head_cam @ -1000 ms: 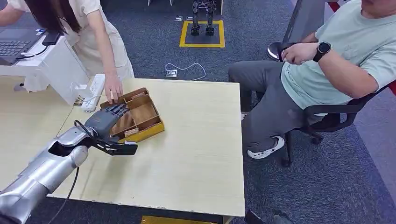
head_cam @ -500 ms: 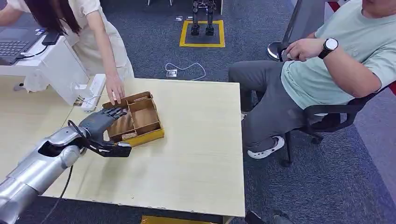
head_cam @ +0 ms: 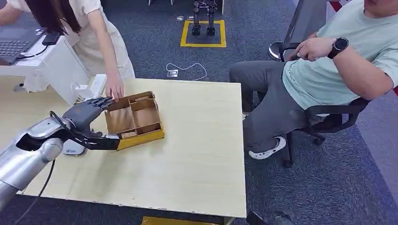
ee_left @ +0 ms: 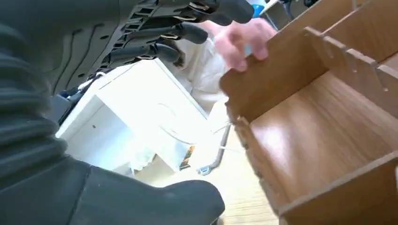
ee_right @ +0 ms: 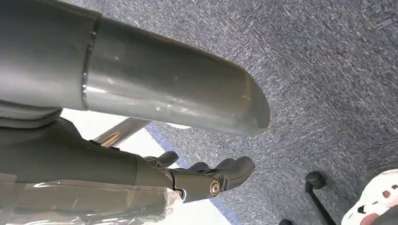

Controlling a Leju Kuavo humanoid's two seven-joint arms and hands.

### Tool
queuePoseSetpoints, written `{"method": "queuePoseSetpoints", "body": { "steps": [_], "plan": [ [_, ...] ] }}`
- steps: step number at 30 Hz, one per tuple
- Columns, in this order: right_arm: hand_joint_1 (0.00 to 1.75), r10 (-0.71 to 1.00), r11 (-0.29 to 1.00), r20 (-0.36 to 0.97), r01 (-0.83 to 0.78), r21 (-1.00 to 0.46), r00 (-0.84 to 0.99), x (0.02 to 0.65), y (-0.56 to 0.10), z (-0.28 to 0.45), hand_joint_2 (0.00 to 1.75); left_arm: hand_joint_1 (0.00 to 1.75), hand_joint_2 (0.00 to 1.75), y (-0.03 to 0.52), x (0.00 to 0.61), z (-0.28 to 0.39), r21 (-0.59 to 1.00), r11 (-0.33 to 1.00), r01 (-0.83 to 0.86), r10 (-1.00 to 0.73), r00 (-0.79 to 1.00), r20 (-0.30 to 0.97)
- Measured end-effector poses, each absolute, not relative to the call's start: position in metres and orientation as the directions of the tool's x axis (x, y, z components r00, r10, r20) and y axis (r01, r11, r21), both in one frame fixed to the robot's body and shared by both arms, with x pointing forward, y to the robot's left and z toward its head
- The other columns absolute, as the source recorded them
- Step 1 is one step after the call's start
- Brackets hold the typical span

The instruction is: Pass the card to the sensor for recognition and then transmit it.

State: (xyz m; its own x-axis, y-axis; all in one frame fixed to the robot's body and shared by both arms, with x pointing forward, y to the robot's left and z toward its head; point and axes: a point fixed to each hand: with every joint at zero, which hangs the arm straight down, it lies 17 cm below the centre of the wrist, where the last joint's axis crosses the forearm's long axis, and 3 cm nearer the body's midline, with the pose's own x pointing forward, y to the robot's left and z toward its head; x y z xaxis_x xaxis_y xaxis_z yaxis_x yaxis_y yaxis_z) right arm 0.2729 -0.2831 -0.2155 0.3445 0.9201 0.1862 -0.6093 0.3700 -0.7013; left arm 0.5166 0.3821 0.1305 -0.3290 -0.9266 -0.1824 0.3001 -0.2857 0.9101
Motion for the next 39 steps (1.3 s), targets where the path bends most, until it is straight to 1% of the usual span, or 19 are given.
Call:
{"method": "queuePoseSetpoints", "body": {
  "steps": [5, 7, 11, 15, 21, 34, 39],
  "plan": [
    [0.00, 0.920, 0.371, 0.187, -0.608, -0.702, 0.345, 0.273, -0.283, -0.215, 0.00, 0.00, 1.75, 0.393, 0.512, 0.138, 0.909, -0.275, 0.312, -0.931, -0.322, -0.171],
    [0.00, 0.920, 0.371, 0.187, -0.607, -0.703, 0.345, 0.273, -0.283, -0.215, 0.00, 0.00, 1.75, 0.399, 0.504, 0.141, 0.904, -0.259, 0.340, -0.931, -0.336, -0.140],
    [0.00, 0.920, 0.371, 0.191, -0.609, -0.701, 0.341, 0.272, -0.282, -0.216, 0.00, 0.00, 1.75, 0.396, 0.478, 0.157, 0.904, -0.194, 0.381, -0.920, -0.391, -0.032],
    [0.00, 0.919, 0.374, 0.195, -0.606, -0.702, 0.341, 0.273, -0.282, -0.215, 0.00, 0.00, 1.75, 0.389, 0.471, 0.175, 0.913, -0.216, 0.345, -0.902, -0.428, -0.051],
    [0.00, 0.917, 0.378, 0.197, -0.604, -0.701, 0.346, 0.272, -0.283, -0.215, 0.00, 0.00, 1.75, 0.381, 0.467, 0.185, 0.918, -0.243, 0.313, -0.888, -0.454, -0.080],
    [0.00, 0.917, 0.379, 0.197, -0.602, -0.703, 0.348, 0.273, -0.283, -0.215, 0.00, 0.00, 1.75, 0.376, 0.465, 0.186, 0.920, -0.287, 0.267, -0.872, -0.469, -0.137],
    [0.00, 0.917, 0.379, 0.197, -0.602, -0.703, 0.347, 0.273, -0.283, -0.215, 0.00, 0.00, 1.75, 0.353, 0.461, 0.177, 0.924, -0.300, 0.238, -0.845, -0.517, -0.141]
  ]
}}
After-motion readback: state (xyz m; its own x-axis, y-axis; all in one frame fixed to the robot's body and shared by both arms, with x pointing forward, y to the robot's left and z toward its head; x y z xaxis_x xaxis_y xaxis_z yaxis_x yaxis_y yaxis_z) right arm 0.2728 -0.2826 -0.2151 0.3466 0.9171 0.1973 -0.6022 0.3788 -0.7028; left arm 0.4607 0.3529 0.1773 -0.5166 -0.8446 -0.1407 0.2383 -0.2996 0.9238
